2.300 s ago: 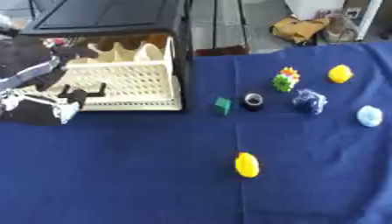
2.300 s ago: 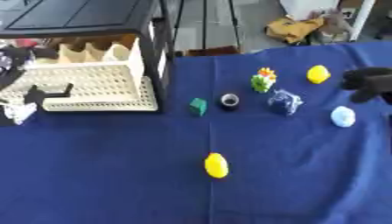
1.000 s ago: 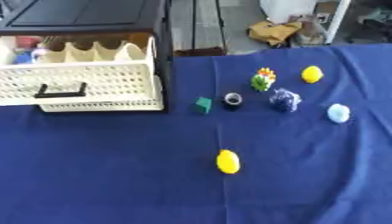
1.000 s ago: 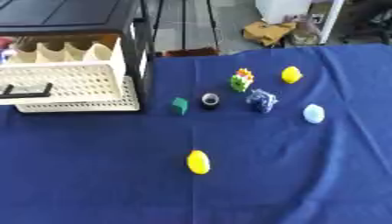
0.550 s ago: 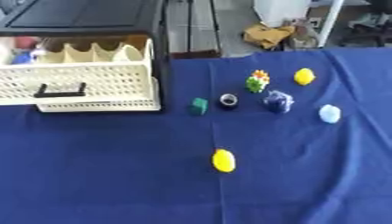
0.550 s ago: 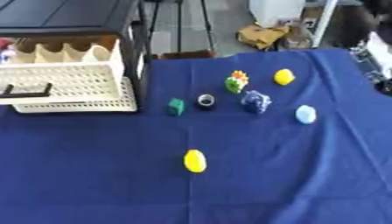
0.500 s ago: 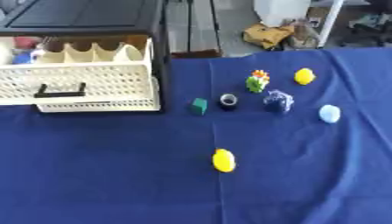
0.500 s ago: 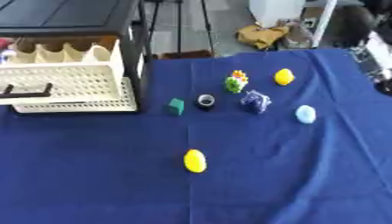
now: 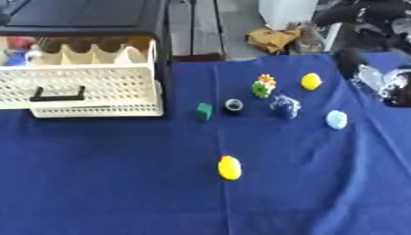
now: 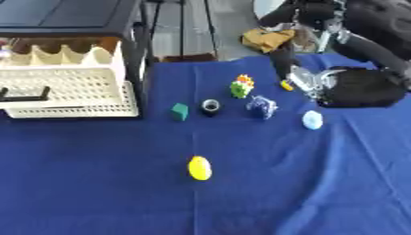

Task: Pick up objects from table and place into drawer.

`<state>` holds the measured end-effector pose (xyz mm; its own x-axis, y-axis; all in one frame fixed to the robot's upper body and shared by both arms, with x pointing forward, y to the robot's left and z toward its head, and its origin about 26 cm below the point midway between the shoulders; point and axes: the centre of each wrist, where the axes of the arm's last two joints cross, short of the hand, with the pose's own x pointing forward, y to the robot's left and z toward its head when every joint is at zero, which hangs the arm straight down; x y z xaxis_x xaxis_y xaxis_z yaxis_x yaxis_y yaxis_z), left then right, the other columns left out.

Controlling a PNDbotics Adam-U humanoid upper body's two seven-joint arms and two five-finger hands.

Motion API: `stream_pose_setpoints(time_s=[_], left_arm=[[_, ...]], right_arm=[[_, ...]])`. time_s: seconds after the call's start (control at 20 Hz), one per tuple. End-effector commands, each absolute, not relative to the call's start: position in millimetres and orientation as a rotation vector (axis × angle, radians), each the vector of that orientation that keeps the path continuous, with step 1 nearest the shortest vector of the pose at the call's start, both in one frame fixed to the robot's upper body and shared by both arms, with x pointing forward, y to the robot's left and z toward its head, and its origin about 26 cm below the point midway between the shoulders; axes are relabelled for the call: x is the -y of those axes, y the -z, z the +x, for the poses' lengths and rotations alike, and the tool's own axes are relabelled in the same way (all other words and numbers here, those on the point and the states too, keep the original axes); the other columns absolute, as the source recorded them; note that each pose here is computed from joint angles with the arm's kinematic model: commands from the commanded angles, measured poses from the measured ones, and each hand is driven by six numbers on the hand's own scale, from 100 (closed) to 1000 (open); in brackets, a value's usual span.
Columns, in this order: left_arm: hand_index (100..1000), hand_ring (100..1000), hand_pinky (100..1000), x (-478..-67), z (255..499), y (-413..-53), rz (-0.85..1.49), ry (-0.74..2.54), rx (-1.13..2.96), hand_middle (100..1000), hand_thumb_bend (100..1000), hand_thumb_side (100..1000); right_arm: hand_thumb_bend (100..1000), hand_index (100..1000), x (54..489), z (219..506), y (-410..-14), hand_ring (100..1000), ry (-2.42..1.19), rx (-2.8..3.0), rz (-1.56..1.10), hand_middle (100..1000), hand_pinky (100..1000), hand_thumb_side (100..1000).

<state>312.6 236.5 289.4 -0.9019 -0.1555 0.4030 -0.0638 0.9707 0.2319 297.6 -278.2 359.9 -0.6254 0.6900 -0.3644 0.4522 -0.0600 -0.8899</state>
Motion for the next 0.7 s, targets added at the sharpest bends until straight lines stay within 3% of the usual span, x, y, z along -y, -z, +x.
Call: stream_pose_setpoints(time_s=[0.05,0.6,0.7], left_arm=[[940,788,655,-233.9,309.5,-295.3,0.146,0.332,2.705,767,100,980],[936,784,652,-228.0,309.9,-292.4,0.107,0.367,2.678,765,100,993],[936,783,651,-227.0,309.9,-292.3,0.1,0.368,2.677,765,100,996]], right_arm=[[182,908,289.6,309.9,-366.6,862,-1.833,1.833,-1.288,788,719,1000],[310,975,298.9,355.7,-357.9,901,-1.773,1.572,-1.185,709,770,1000],[342,988,298.0,362.3,-354.7,915,-1.74,1.54,-1.165,681,803,965]])
